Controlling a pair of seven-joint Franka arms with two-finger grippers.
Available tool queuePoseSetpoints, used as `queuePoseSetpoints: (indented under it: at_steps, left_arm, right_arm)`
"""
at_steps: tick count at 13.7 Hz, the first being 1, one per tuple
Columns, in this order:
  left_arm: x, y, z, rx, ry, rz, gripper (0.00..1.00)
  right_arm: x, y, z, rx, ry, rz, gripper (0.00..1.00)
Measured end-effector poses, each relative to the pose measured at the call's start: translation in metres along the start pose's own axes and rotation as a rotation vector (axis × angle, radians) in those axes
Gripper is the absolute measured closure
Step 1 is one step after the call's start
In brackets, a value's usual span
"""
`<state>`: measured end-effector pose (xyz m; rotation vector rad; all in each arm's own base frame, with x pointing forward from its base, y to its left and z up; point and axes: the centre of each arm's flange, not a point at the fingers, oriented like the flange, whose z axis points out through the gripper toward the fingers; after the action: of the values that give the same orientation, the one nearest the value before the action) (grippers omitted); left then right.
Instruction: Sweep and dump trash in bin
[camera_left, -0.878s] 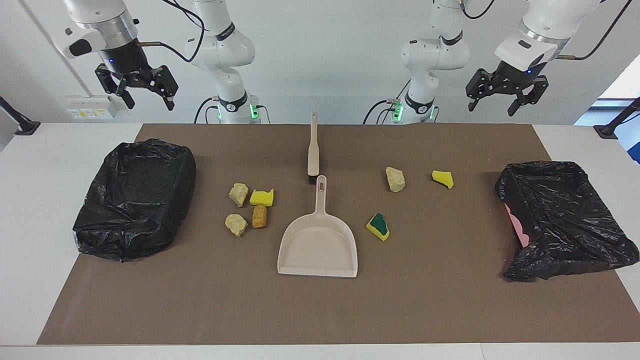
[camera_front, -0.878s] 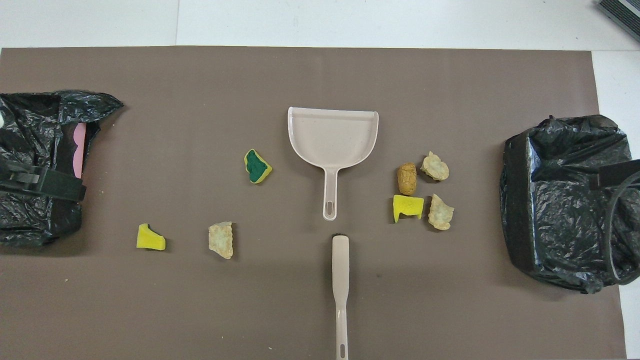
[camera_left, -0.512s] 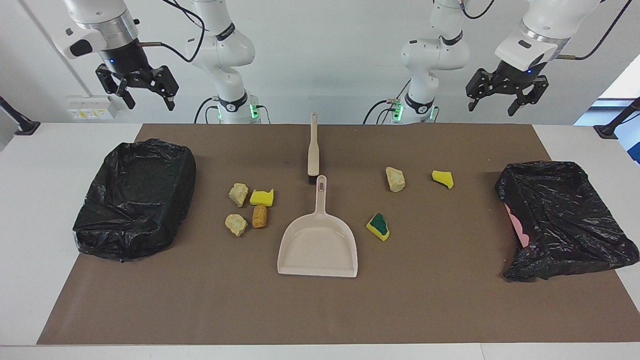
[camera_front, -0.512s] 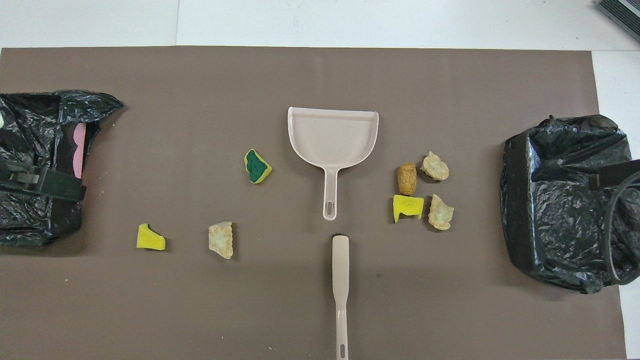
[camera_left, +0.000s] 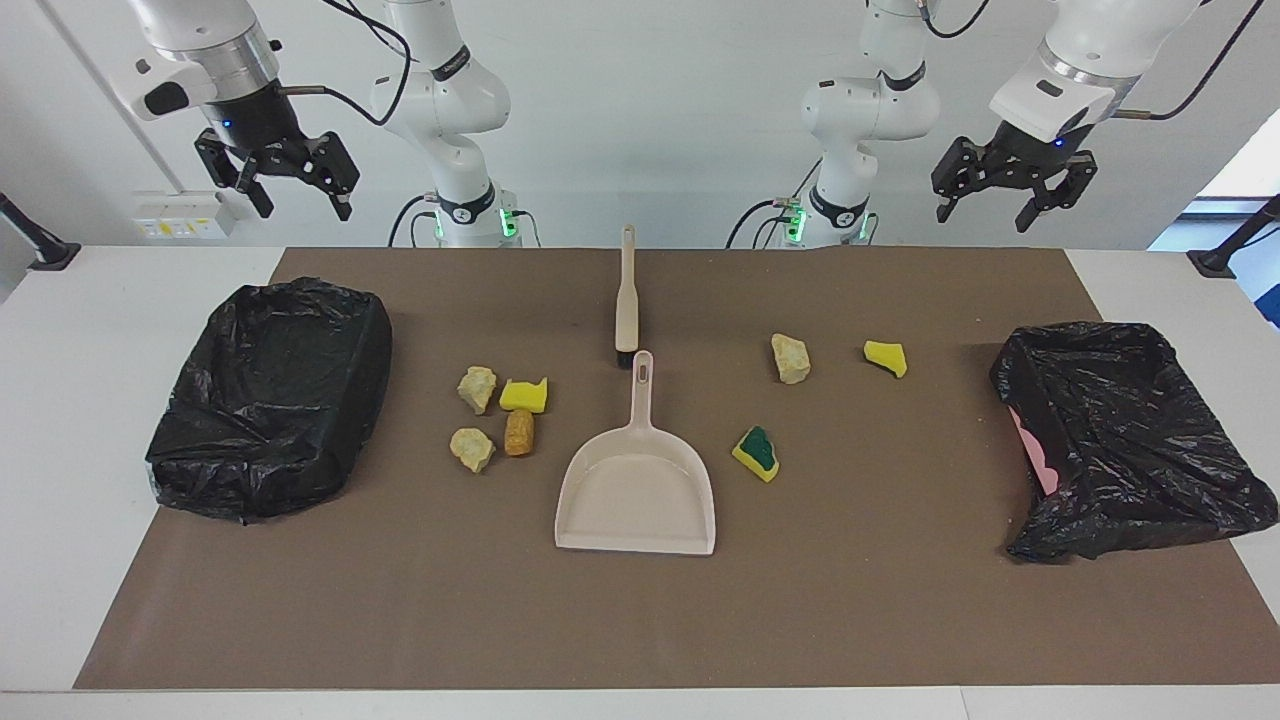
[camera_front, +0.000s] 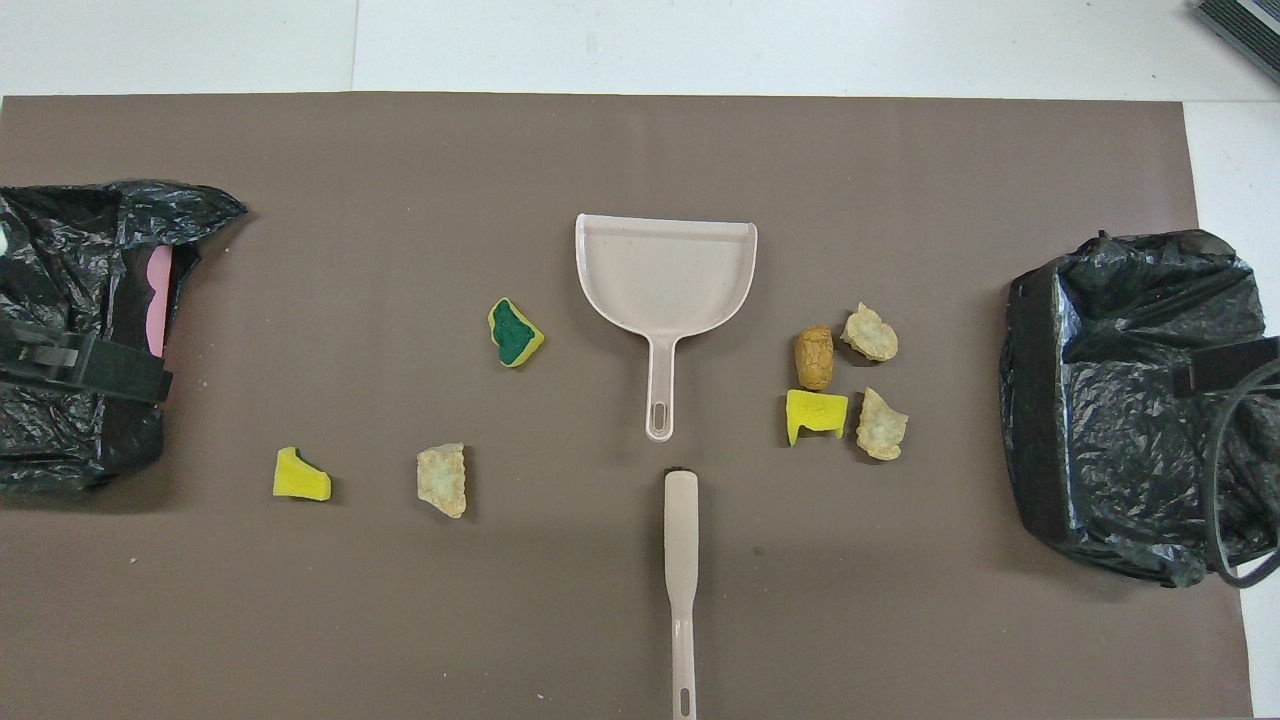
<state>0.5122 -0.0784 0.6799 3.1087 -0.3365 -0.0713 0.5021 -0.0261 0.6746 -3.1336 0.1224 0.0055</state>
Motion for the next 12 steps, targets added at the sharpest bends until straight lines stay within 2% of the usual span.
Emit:
queuePoseSetpoints:
  at_steps: [12]
  left_arm:
    - [-0.001, 0.000, -0.001, 0.000, 0.001, 0.000, 0.00]
  right_arm:
    - [-0.004, -0.011, 0.002, 0.001, -0.005, -0.007, 0.00]
